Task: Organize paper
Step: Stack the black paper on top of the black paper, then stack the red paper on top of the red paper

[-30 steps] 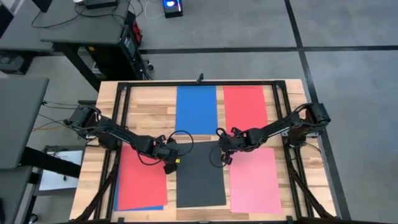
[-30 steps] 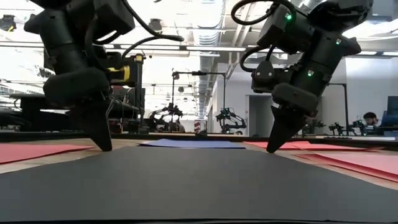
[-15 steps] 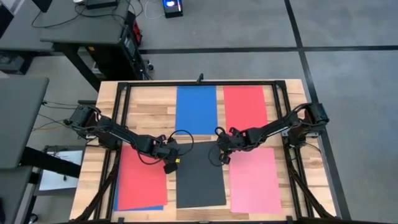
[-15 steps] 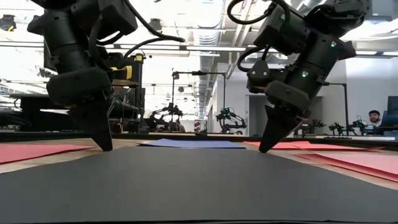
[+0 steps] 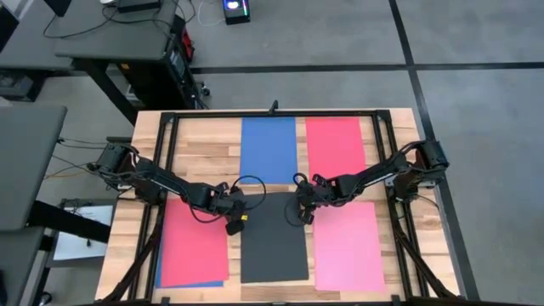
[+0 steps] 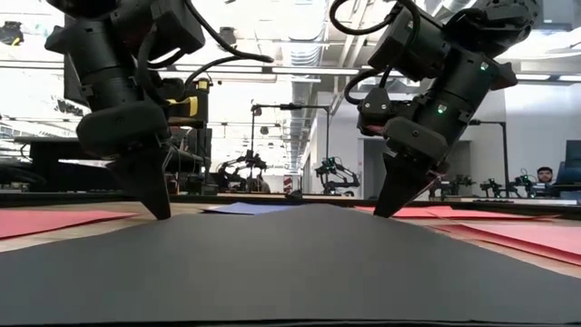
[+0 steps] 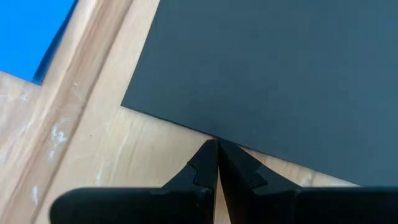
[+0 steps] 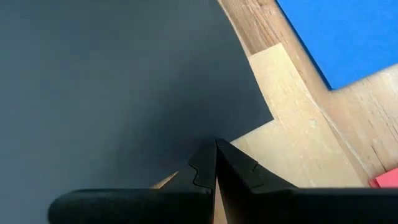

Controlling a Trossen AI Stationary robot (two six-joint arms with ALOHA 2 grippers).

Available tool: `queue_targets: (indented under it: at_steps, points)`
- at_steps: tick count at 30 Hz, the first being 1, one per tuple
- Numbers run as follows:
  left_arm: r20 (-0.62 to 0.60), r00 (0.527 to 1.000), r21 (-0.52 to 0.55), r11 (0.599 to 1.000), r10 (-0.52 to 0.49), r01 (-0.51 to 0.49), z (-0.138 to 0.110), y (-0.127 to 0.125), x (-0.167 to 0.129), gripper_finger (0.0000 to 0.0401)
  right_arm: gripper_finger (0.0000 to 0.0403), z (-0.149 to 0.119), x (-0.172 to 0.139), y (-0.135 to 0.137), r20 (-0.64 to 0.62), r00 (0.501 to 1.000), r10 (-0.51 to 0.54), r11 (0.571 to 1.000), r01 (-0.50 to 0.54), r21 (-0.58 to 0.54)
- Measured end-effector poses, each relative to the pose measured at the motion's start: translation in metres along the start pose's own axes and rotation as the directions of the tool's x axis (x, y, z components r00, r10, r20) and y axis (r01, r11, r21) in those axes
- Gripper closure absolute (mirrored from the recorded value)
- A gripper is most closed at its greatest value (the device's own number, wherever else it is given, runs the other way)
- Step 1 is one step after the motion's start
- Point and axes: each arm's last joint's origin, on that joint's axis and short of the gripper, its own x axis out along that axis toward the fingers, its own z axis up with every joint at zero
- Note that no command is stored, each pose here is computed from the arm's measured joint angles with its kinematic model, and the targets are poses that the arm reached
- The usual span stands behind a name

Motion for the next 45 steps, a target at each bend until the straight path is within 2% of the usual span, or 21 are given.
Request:
queue_targets:
  at_steps: [14, 26, 34, 39, 43, 45]
  points:
    - [-0.045, 0.998, 0.015, 0.999, 0.042, -0.042, -0.007, 0.0, -0.001, 0.0401, 0.0403, -0.002, -0.001, 0.0, -0.032, 0.999, -0.013, 1.0, 0.013, -0.001]
    - [-0.038, 0.999, 0.005, 0.999, 0.039, -0.039, -0.008, -0.001, -0.004, 0.0401, 0.0403, 0.012, -0.014, 0.015, -0.102, 0.994, -0.031, 0.999, 0.027, -0.035]
    - [-0.003, 1.0, -0.036, 0.999, 0.019, -0.019, -0.008, 0.001, -0.025, 0.0401, 0.0403, 0.029, -0.026, 0.031, -0.069, 0.998, -0.012, 0.998, 0.008, -0.057]
    - [0.155, 0.987, -0.031, 0.999, -0.034, 0.039, -0.008, -0.02, -0.058, 0.0401, 0.0403, 0.04, -0.037, 0.05, -0.018, 0.999, 0.038, 0.993, -0.04, -0.108]
    - [0.242, 0.966, 0.011, 0.996, -0.093, 0.093, -0.018, -0.057, -0.086, 0.0401, 0.0403, 0.047, -0.048, 0.068, 0.04, 0.996, 0.084, 0.982, -0.076, -0.173]
    - [0.243, 0.963, 0.046, 0.993, -0.119, 0.111, -0.028, -0.078, -0.094, 0.0401, 0.0403, 0.05, -0.053, 0.08, 0.105, 0.986, 0.128, 0.971, -0.104, -0.213]
